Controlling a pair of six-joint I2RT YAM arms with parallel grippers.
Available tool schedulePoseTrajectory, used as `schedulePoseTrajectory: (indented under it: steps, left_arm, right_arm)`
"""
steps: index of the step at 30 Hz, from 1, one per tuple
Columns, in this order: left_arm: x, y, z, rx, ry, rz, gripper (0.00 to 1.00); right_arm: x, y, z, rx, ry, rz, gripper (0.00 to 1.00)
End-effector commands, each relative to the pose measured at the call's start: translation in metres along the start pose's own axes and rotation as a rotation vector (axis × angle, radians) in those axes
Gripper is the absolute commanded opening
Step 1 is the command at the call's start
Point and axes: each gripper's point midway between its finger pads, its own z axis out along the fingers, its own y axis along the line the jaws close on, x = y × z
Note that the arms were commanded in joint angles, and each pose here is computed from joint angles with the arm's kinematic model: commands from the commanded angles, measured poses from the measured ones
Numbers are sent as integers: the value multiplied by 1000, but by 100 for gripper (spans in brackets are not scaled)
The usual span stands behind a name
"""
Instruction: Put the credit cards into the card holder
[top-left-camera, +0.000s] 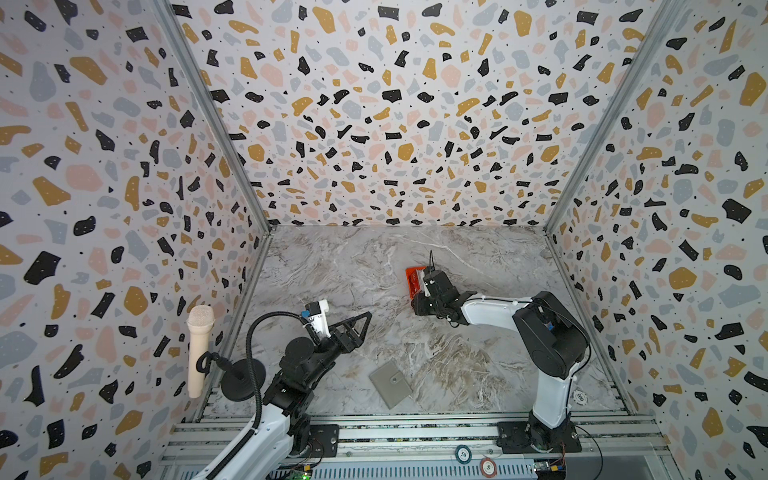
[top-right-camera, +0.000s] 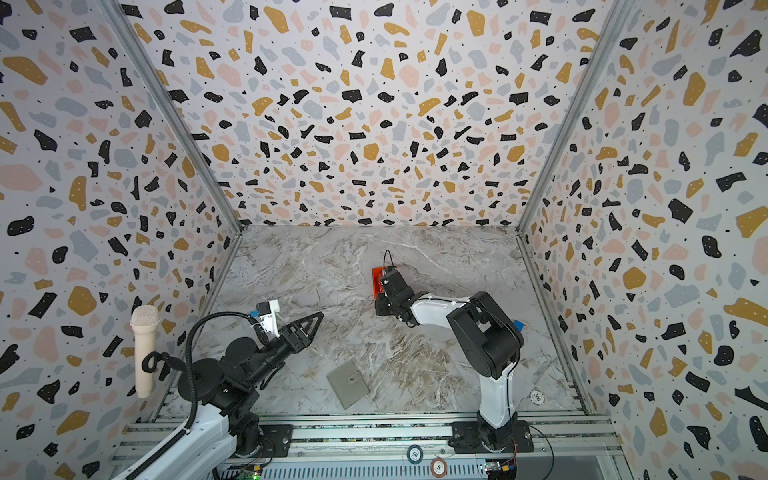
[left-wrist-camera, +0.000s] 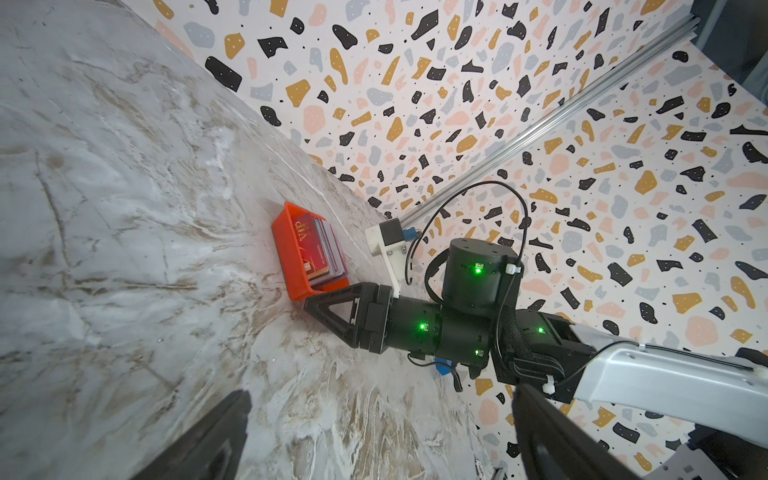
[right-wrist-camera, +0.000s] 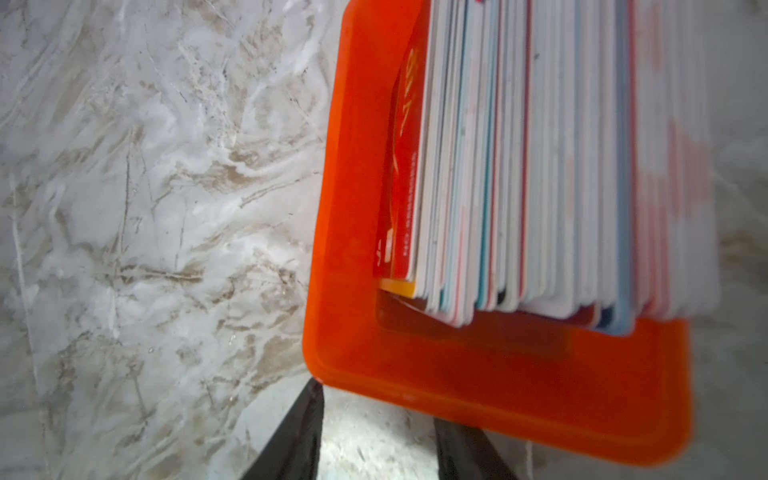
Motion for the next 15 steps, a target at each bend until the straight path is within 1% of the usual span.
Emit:
schedulePoseTrajectory:
  steps: [1,3,5,8,10,12,15]
  left_arm:
    - [3,-3,-2,19,9,4,100]
    - [6,-3,-2,20,20,1,100]
    - [10,-2,-4,19,38,-3,100]
    - [20,6,-8,-2,66,-20,99]
    - [31,16,-11,-25,88,-49,97]
    - [42,25,-14,-51,112,-76,96]
    - [59,37,-17,-112,160,-88,93]
  right_arm:
    - [-21,19,-2,-53,-46,30,44]
    - [-25,26,-4,-66,-48,17,45]
    - [-27,36,-13,-84,-57,-10,46]
    - [-22,52,-36,-135,-78,-53,51]
    - [-13,61,-57,-188,-80,-87,56]
    - [0,66,-72,-239,-64,-119,59]
    - [24,79,-99,-372,-19,-189,64]
